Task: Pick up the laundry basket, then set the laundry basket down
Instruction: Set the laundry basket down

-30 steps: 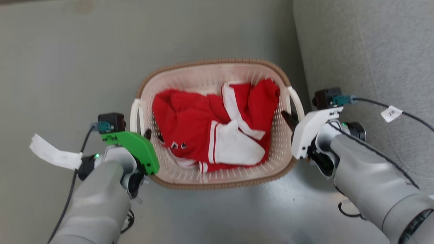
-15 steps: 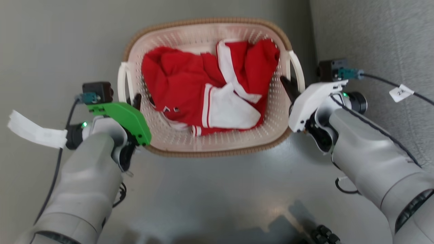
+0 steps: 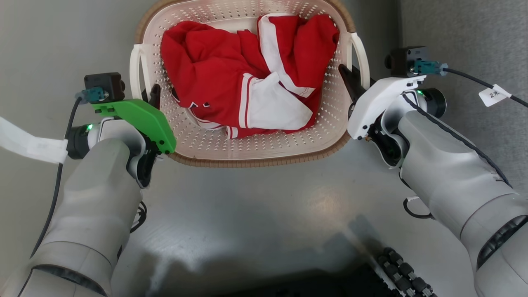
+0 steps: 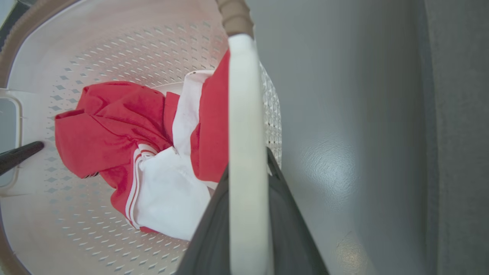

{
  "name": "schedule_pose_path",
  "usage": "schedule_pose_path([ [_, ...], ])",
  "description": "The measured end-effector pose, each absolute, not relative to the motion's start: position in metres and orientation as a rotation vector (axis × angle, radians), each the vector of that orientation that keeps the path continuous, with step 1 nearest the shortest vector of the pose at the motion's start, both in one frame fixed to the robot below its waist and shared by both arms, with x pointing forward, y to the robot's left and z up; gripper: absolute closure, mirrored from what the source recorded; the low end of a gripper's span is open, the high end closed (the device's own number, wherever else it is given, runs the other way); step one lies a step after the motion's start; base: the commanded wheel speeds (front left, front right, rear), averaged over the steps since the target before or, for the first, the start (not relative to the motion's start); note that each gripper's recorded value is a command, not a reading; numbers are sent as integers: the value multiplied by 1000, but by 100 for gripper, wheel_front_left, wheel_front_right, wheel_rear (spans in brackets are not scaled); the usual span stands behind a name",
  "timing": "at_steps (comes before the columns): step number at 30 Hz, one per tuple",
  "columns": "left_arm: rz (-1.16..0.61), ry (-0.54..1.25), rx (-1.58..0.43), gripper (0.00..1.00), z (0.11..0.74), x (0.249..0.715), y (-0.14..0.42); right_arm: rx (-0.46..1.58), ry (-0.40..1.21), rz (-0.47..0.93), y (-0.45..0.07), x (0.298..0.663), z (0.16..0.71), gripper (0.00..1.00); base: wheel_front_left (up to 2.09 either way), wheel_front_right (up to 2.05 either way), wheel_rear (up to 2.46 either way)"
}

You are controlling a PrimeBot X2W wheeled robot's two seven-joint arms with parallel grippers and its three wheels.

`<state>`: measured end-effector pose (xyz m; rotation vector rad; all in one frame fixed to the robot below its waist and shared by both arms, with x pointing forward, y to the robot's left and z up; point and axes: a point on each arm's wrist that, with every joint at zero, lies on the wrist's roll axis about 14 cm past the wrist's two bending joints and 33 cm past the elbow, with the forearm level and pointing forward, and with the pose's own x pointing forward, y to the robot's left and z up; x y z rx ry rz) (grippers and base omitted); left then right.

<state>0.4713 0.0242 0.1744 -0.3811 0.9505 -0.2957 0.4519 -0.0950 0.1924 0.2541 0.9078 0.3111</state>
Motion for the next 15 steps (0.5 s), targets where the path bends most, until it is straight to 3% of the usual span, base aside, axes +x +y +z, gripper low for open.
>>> schedule_pose_path([
  [15,-274,952,-376,100,155,473,28,244,909,328,-91,457,177,100,0,0,0],
])
